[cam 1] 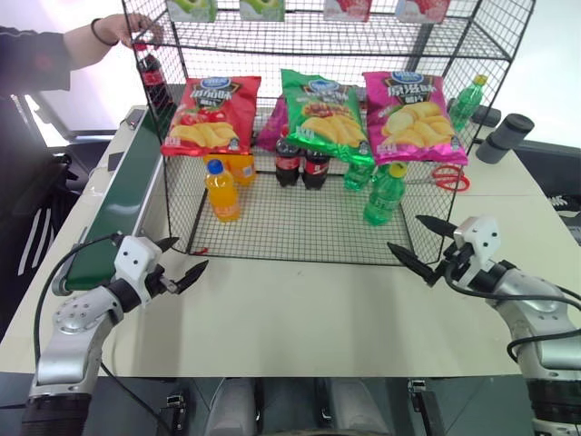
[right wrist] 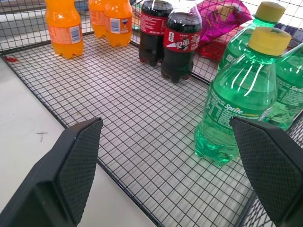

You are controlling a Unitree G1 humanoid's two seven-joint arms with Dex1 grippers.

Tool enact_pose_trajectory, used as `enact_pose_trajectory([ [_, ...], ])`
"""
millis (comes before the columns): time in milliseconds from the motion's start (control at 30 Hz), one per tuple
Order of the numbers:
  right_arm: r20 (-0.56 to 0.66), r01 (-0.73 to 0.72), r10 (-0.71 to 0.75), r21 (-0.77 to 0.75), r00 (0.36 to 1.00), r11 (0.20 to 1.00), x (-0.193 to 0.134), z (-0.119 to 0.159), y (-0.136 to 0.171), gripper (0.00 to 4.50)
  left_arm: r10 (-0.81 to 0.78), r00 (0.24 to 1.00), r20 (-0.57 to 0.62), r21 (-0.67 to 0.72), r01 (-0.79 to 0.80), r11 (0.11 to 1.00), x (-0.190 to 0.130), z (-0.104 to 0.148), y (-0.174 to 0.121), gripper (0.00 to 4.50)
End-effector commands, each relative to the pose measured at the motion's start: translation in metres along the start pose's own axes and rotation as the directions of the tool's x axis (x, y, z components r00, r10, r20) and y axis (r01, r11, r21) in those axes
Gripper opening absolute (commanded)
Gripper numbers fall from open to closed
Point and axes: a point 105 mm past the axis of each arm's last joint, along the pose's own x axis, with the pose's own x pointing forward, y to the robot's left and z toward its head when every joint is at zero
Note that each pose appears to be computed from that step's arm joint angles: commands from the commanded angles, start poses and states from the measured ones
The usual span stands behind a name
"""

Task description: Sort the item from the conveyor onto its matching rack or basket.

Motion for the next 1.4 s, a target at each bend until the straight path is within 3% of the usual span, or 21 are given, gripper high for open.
enact_pose_trajectory([
  [33,0.039,-0.001,0.002,-0.023,0.999,1.000,0.002,0.011,-0.002,4.48,0.056,0.998,0.033,-0.016,-0.055,0.998,-0.009,0.011,0.011,4.50],
  [267,0.050,-0.010,0.012,-0.029,0.999,1.000,0.008,0.013,-0.004,4.48,0.150,0.980,0.128,-0.087,-0.140,0.986,-0.022,0.035,0.028,4.50],
  [433,0.066,-0.024,0.026,-0.032,0.997,0.999,0.014,0.016,-0.001,4.48,0.361,0.903,0.232,-0.181,-0.324,0.928,-0.043,0.053,0.066,4.50],
  [733,0.123,-0.116,0.114,0.014,0.986,0.993,0.032,0.031,0.030,4.48,0.646,0.744,0.168,-0.227,-0.609,0.760,-0.065,0.037,0.110,4.50],
  [1067,0.193,-0.318,0.302,0.056,0.933,0.946,0.055,0.056,0.096,4.48,0.679,0.722,0.137,-0.240,-0.641,0.729,-0.051,0.025,0.110,4.50],
  [1400,0.236,-0.462,0.434,0.075,0.869,0.884,0.054,0.059,0.151,4.48,0.690,0.710,0.138,-0.246,-0.650,0.719,-0.047,0.022,0.111,4.50],
])
